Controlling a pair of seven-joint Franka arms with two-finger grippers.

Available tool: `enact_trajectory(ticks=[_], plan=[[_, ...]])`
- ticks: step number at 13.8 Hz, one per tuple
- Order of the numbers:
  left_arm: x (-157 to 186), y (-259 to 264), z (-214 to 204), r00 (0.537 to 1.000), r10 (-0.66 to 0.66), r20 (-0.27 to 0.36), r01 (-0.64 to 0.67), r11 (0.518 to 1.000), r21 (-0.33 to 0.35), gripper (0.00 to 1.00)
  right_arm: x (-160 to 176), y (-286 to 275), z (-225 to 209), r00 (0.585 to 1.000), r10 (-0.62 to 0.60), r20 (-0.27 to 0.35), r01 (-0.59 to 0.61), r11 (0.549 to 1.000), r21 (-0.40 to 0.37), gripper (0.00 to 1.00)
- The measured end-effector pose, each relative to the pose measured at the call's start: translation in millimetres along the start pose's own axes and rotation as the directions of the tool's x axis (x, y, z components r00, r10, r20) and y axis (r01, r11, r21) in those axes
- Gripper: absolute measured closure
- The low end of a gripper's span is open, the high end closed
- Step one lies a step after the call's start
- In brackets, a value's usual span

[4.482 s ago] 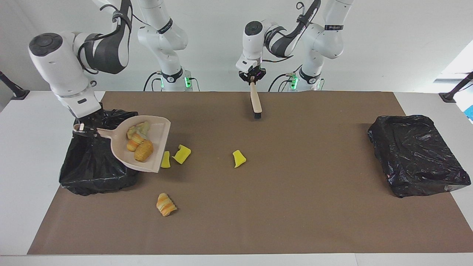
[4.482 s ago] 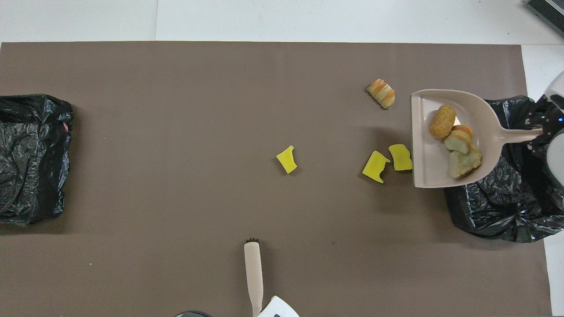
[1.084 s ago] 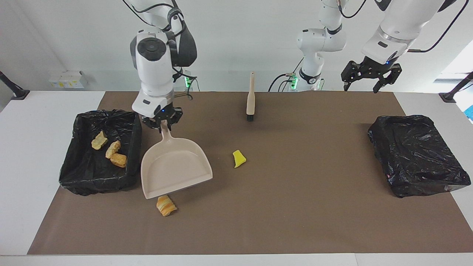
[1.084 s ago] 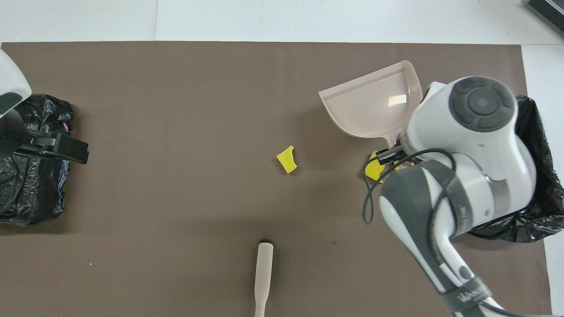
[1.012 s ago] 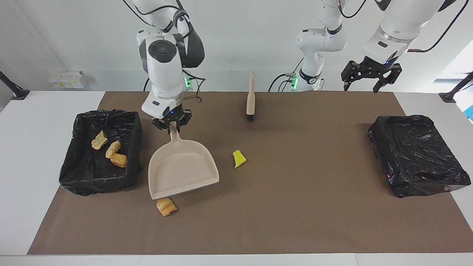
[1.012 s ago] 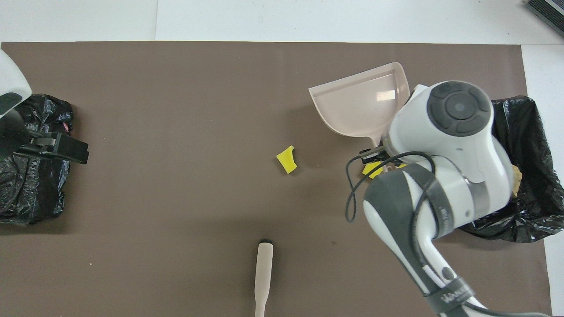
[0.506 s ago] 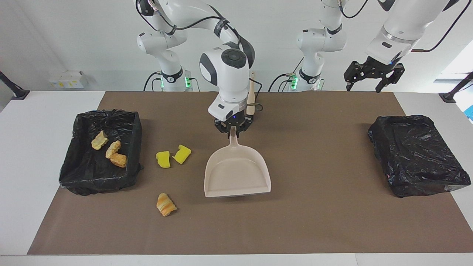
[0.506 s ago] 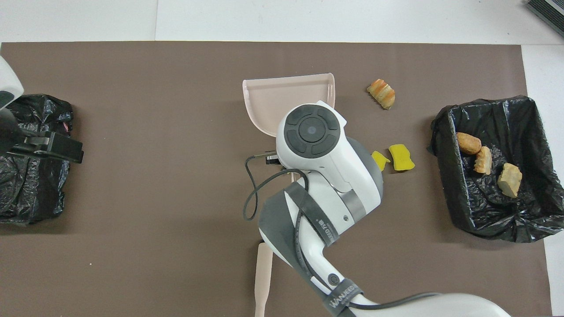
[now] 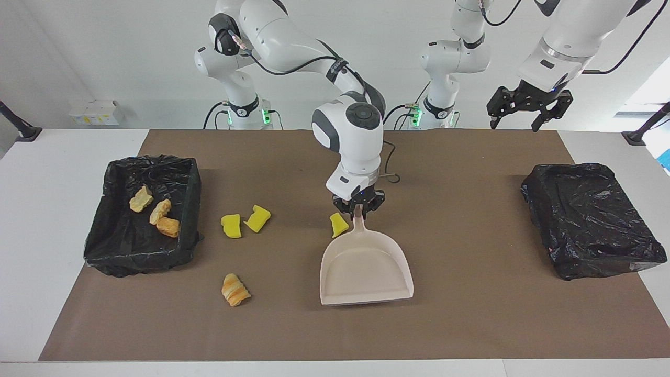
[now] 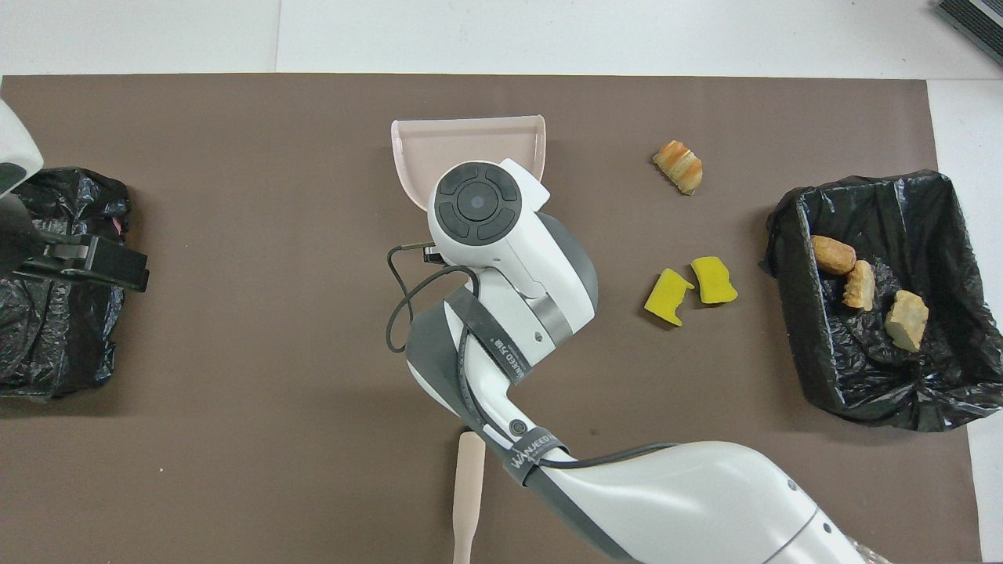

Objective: Sweep and dump trash in bin
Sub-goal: 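Return the dustpan to the mat center with the right gripper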

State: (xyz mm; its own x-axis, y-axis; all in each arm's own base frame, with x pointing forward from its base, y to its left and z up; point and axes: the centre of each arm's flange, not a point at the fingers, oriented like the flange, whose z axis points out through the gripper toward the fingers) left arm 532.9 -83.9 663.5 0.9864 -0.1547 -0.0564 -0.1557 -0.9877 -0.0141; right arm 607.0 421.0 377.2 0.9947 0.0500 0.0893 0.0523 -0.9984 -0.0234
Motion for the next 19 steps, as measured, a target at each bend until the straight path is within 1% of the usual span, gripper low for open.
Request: enact_trajectory(ticks=[3, 7, 9, 11, 12, 13, 14, 15, 16, 17, 19], plan=[[0, 0, 0, 1.000, 0.000, 0.001, 0.000, 1.000, 0.000, 0.00, -10, -20, 31, 1.000, 0.004, 0.011, -0.004, 1.000, 0.000, 0.68], [0, 0, 0, 1.000, 0.000, 0.002, 0.000, 1.000, 0.000, 0.00, -22, -33, 36, 0.996, 0.088, 0.031, -0.088, 0.996, -0.002, 0.68], [-1, 0, 0, 1.000, 0.001, 0.002, -0.001, 1.000, 0.000, 0.00, -40, -38, 37, 0.993, 0.108, 0.056, -0.107, 0.994, -0.025, 0.68], [-1, 0, 0, 1.000, 0.002, 0.001, -0.002, 1.000, 0.000, 0.00, -56, -36, 39, 0.990, 0.102, 0.095, -0.097, 0.994, -0.057, 0.49], [-1, 0, 0, 1.000, 0.002, 0.001, -0.002, 1.000, 0.000, 0.00, -59, -34, 34, 0.988, 0.107, 0.109, -0.101, 0.993, -0.062, 0.37], [-1, 0, 0, 1.000, 0.002, 0.001, -0.002, 1.000, 0.000, 0.00, -60, -31, 23, 0.984, 0.122, 0.128, -0.116, 0.992, -0.052, 0.27], [-1, 0, 0, 1.000, 0.002, 0.001, -0.002, 1.000, 0.000, 0.00, -61, -28, 7, 0.980, 0.137, 0.146, -0.133, 0.990, -0.038, 0.14], [-1, 0, 0, 1.000, 0.002, 0.001, -0.002, 1.000, 0.000, 0.00, -62, -24, -10, 0.977, 0.146, 0.156, -0.143, 0.989, -0.033, 0.04], [0, 0, 0, 1.000, 0.002, 0.001, -0.002, 1.000, 0.000, 0.00, -64, -20, -27, 0.975, 0.149, 0.164, -0.145, 0.989, -0.033, 0.00], [0, 0, 0, 1.000, 0.001, 0.001, -0.001, 1.000, 0.000, 0.00, -69, -19, -41, 0.974, 0.147, 0.170, -0.144, 0.989, -0.031, 0.00], [0, 0, 0, 1.000, 0.001, 0.000, -0.001, 1.000, 0.000, 0.00, -86, -22, -58, 0.968, 0.142, 0.206, -0.142, 0.990, -0.015, 0.00]])
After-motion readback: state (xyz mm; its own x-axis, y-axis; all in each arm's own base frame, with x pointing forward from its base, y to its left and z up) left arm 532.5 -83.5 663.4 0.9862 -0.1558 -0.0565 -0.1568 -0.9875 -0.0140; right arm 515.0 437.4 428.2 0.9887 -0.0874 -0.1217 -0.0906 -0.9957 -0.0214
